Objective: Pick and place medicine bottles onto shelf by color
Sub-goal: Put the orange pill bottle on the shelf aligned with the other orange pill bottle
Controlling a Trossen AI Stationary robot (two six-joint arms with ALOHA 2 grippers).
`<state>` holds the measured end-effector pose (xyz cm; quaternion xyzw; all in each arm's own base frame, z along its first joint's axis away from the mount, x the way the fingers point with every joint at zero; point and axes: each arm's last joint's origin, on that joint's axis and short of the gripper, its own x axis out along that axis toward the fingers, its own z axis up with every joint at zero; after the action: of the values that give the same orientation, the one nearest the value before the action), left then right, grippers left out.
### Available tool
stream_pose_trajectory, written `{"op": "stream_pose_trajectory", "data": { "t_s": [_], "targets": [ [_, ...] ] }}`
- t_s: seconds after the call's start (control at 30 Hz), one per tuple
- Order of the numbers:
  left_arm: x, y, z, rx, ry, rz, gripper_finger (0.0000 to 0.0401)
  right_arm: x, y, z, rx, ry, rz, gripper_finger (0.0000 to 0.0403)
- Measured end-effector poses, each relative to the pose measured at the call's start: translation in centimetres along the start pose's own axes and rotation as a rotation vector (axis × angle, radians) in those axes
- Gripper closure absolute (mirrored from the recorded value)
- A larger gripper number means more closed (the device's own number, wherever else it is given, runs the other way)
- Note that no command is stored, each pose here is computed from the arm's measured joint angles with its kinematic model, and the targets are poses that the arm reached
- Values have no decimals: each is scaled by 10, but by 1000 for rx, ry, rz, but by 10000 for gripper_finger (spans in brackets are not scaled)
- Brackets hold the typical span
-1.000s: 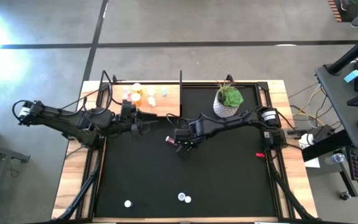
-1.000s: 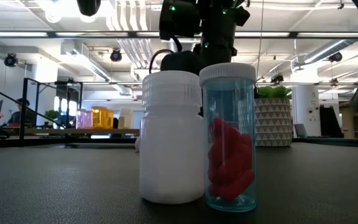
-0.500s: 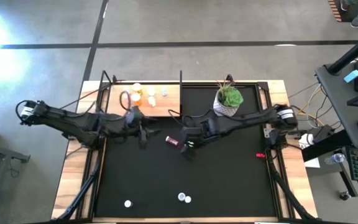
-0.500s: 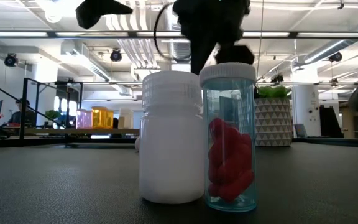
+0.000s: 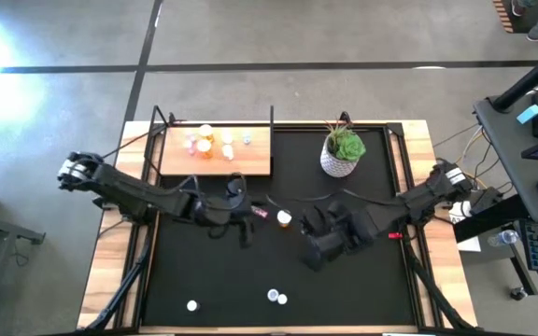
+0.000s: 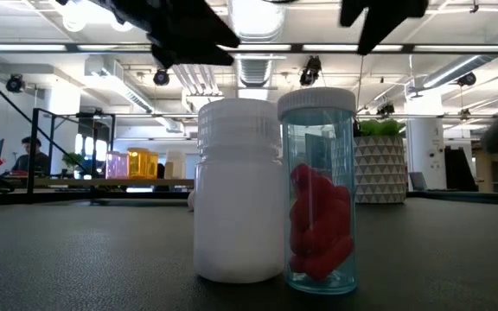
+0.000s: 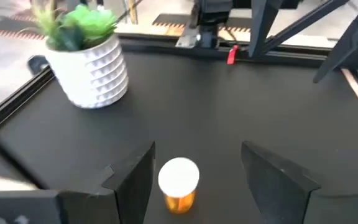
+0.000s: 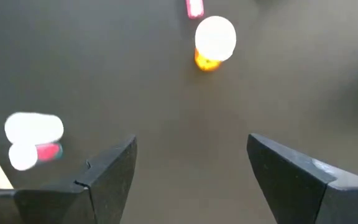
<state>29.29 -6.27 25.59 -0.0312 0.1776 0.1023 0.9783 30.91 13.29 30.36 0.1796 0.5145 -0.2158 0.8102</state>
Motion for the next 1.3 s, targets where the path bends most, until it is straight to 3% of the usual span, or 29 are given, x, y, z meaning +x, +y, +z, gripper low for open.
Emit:
{"op": "stream_pose_trajectory", "data": {
  "t_s": [0.3, 0.57, 0.73, 1.3],
  "targets": [
    [52, -18, -36, 17, -14, -5, 180, -4, 16, -40, -71, 45, -73, 110],
    [81, -21, -64, 15, -40, 129, 180, -3, 19, -51, -77, 60, -90, 108],
    [90, -22, -80, 35, -1, 141, 180, -2, 18, -52, -83, 64, -97, 112],
    [101, -12, -89, -46, 2, 199, 180, 4, 16, -56, -89, 77, -117, 110]
  ]
}}
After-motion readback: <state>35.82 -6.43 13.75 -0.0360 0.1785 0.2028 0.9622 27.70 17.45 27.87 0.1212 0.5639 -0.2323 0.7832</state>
